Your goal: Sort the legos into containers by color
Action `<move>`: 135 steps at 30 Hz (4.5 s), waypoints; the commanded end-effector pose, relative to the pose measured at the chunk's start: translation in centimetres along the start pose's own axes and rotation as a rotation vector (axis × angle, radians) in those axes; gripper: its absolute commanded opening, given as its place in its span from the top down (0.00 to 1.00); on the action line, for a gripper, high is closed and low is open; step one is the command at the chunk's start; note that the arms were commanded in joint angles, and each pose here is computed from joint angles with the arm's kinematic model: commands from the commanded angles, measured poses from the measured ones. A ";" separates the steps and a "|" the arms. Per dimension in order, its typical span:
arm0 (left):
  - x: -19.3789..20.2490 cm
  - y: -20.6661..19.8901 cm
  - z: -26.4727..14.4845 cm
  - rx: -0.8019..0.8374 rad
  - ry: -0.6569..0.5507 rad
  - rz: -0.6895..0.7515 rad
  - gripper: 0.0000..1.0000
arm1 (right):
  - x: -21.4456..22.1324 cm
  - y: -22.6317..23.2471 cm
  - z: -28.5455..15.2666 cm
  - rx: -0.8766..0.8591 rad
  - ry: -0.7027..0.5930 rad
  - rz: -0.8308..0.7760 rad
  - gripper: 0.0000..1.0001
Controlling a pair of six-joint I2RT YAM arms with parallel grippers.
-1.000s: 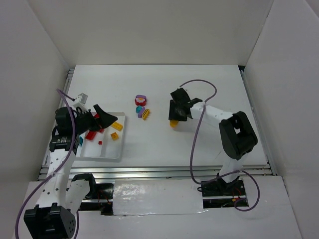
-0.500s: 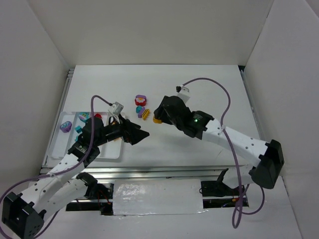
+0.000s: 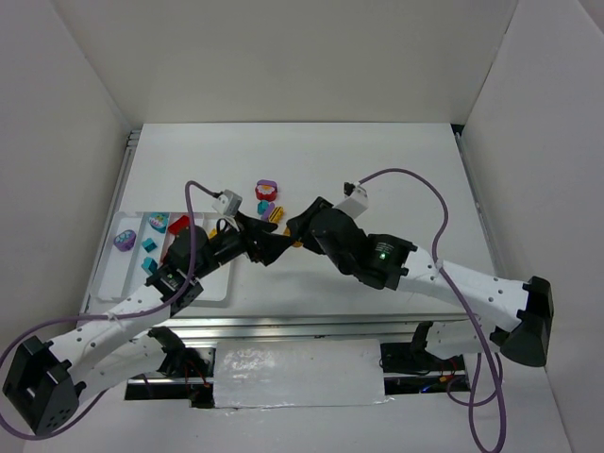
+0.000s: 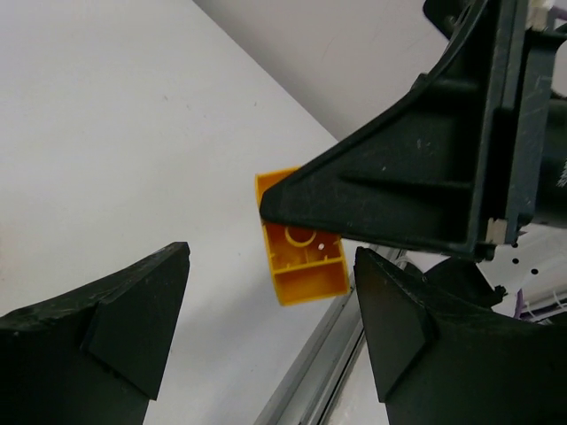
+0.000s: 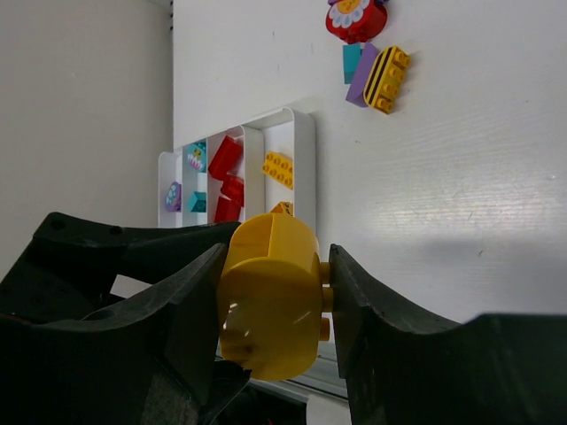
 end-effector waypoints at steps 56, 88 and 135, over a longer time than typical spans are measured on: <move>1.5 18.4 -15.3 -1.287 -0.271 -0.313 0.90 | -0.6 -5.7 3.8 0.004 0.016 -0.039 0.00; -0.4 12.2 -13.8 -0.998 -0.160 -0.279 0.00 | 2.6 -5.6 10.4 0.163 0.214 -0.253 0.00; -4.4 4.7 -12.8 -0.679 -0.036 -0.039 0.01 | 8.5 -7.3 26.3 0.183 0.613 -0.350 0.22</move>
Point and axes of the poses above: each gripper's point midway between its finger pads, its own z axis out along the fingers, its own y axis along the line the jaws close on, x = y × z, the point moved 4 cm from there along -z, back along the fingers, and after that the axes turned 15 degrees about -z, right-handed, at the moved point
